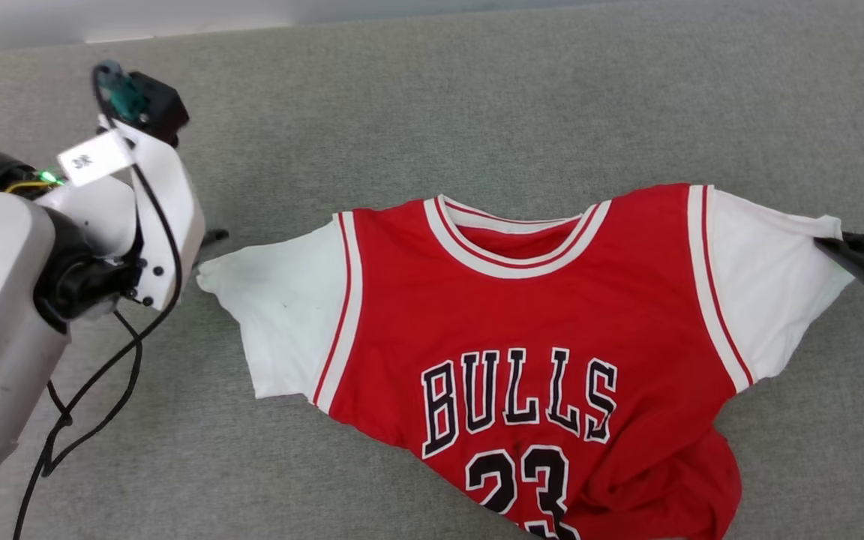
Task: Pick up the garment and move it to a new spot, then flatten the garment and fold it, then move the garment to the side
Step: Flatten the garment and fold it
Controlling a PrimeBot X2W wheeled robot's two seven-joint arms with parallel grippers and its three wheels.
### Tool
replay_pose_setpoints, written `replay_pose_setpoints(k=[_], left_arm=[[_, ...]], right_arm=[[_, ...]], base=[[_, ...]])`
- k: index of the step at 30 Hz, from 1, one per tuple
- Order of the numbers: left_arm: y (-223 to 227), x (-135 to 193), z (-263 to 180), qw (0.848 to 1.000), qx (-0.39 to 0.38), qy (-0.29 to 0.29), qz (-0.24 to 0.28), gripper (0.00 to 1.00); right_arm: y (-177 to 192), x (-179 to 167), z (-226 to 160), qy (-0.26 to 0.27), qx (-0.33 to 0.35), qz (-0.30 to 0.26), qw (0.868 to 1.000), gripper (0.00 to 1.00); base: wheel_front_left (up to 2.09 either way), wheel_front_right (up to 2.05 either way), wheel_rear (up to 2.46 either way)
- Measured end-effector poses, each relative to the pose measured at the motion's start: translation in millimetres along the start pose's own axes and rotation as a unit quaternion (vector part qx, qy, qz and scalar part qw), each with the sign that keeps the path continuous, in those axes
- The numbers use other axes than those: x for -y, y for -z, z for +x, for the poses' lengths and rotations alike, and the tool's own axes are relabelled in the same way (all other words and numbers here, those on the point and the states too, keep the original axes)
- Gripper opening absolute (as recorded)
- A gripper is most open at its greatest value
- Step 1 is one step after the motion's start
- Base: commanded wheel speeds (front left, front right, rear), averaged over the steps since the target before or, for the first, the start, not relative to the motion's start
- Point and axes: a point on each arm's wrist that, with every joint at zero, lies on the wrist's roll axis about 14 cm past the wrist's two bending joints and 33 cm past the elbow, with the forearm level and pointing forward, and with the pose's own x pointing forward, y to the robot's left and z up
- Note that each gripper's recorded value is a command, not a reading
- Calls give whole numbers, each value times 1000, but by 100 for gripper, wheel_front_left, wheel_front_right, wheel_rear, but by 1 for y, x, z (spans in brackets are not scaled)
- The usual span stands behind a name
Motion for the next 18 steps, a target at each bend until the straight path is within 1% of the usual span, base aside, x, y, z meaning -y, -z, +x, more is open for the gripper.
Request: replay_pose_setpoints(k=[4, 9, 12, 13, 14, 18], left_arm=[[23, 13, 20, 997, -79, 24, 13, 100], [55, 20, 41, 986, -160, 37, 27, 100], [67, 23, 48, 981, -186, 45, 29, 100], [68, 24, 49, 980, -190, 47, 31, 60], [69, 25, 50, 979, -193, 48, 35, 0], [71, 33, 48, 980, -188, 56, 42, 0]], right_arm=[[-1, 1, 3, 2, 1, 0, 1000, 0], [2, -1, 7, 2, -3, 1, 1000, 0], [6, -2, 9, 1, -7, 3, 1000, 0], [7, -4, 9, 0, -8, 3, 1000, 0], [7, -4, 9, -1, -9, 3, 1000, 0], [5, -5, 8, 0, -6, 0, 1000, 0]], base=[[0, 0, 0], [0, 0, 0], [0, 0, 0], [0, 0, 0], [0, 0, 0], [0, 0, 0]])
